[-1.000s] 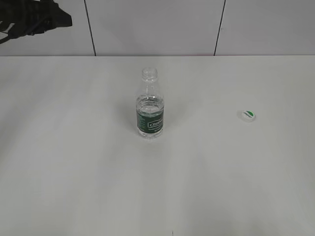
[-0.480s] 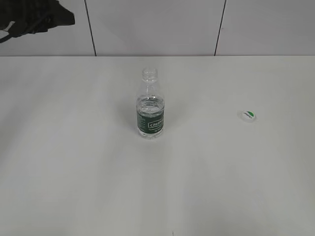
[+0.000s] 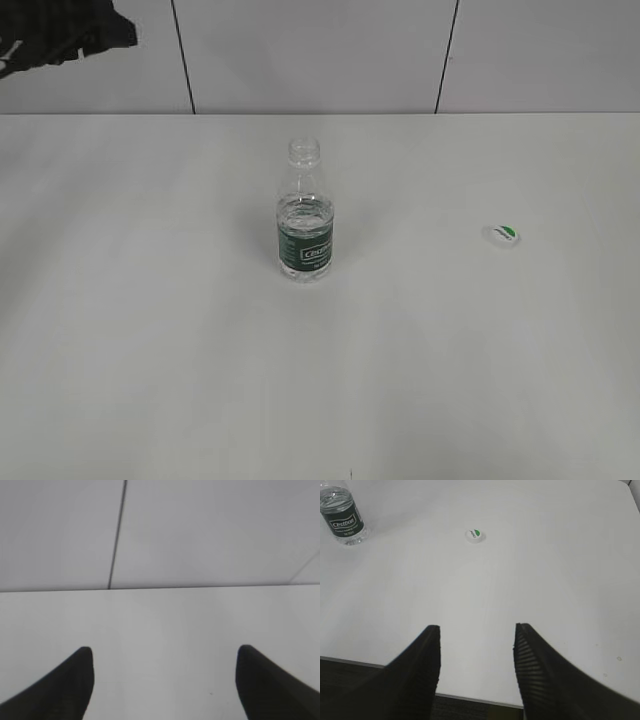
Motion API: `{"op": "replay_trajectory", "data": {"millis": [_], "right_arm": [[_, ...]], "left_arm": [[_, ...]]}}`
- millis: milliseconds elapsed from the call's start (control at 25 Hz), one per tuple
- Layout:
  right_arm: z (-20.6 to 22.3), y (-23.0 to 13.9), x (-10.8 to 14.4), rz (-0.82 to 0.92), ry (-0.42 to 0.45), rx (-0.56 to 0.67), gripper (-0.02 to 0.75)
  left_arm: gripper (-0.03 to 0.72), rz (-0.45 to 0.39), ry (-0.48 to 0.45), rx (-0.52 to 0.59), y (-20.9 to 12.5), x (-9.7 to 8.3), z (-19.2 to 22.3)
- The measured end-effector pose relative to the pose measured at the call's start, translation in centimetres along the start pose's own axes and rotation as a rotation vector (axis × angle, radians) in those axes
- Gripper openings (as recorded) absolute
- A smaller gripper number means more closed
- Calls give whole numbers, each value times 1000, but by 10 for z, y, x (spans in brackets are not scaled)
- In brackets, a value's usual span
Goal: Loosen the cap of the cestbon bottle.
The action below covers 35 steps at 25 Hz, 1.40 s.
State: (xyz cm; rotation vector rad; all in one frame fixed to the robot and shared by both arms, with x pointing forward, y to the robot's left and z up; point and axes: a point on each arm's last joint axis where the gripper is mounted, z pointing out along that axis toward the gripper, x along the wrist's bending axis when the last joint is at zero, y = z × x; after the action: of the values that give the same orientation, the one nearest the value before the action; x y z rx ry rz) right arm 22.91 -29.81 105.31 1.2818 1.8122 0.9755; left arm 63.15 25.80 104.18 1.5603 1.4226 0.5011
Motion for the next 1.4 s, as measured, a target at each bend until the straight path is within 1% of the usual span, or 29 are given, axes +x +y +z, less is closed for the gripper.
{"op": "replay_trajectory", "data": {"millis": [160, 360, 480, 640, 840, 960, 1120, 1240, 1280, 1400], "right_arm": [[0, 0, 0, 0, 0, 0, 368], [0, 0, 0, 0, 0, 0, 368], [0, 0, 0, 0, 0, 0, 368], [0, 0, 0, 0, 0, 0, 368], [0, 0, 0, 0, 0, -1, 368], [0, 0, 0, 0, 0, -1, 368], [0, 0, 0, 0, 0, -1, 368], [0, 0, 0, 0, 0, -1, 368], [0, 0, 0, 0, 0, -1, 368], [0, 0, 0, 0, 0, -1, 368]], "left_arm": [[534, 0, 120, -53, 5, 11, -1], [533, -1, 224, -99, 9, 20, -3], [533, -2, 238, -106, 9, 22, -3], [531, -3, 221, -93, 7, 20, -2], [505, 3, 213, -76, 3, 20, -2], [501, 86, 216, -67, 2, 20, -2], [501, 145, 214, -78, 3, 17, -1], [501, 177, 268, -84, 0, 15, -1], [501, 163, 299, -83, 0, 15, -2], [501, 176, 397, -17, -6, 15, -2]]}}
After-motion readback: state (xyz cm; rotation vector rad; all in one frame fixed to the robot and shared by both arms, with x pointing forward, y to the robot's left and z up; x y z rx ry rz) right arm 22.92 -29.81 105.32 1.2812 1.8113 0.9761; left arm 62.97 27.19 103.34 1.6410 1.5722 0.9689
